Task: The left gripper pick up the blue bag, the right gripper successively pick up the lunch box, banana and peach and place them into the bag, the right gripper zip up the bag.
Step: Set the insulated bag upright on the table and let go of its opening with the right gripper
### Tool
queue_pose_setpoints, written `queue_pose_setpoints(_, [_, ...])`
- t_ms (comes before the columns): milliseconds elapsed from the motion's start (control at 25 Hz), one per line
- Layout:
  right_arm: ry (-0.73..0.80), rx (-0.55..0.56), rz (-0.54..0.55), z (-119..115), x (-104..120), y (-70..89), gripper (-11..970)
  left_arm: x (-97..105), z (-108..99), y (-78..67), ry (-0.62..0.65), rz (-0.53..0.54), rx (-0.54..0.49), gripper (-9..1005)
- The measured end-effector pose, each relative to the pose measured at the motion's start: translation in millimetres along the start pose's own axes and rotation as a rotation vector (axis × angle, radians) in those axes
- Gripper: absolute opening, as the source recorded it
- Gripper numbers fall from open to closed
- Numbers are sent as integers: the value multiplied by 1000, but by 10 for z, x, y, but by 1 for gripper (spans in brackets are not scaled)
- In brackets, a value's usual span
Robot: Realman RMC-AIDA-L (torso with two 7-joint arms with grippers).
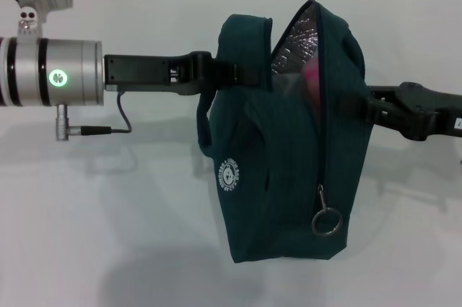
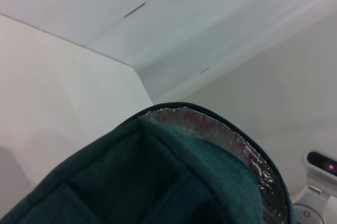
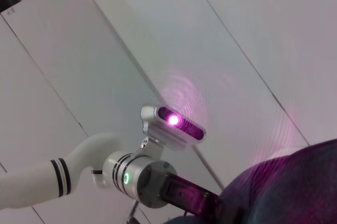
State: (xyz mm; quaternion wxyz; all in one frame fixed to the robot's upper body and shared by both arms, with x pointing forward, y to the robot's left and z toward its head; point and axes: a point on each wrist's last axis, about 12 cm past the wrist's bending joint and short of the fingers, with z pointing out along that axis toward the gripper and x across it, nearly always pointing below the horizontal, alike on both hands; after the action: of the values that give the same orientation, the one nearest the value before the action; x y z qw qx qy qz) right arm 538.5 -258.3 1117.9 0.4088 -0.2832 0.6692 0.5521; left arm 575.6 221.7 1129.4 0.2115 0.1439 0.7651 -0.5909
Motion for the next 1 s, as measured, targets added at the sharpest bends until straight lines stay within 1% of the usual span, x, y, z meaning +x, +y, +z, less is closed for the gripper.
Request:
queue_pose_setpoints(120, [4, 8, -3, 1, 18, -8, 140, 37, -31, 28, -3, -1, -11, 36])
queue_pose_setpoints(320, [-7, 24, -43, -33, 36, -9, 136, 59, -60, 61, -19, -2, -26, 36])
queue_pose_setpoints(640, [-10, 33, -108, -127, -52, 16, 131, 49, -23, 60, -24, 13, -27, 36])
queue_pose_setpoints(840, [-14, 39, -140, -167, -115, 27, 129, -2, 6, 32, -23, 29, -19, 35])
queue_pose_setpoints(1000, [-18, 24, -157, -168, -113, 59, 129, 60, -8, 61, -23, 23, -25, 35])
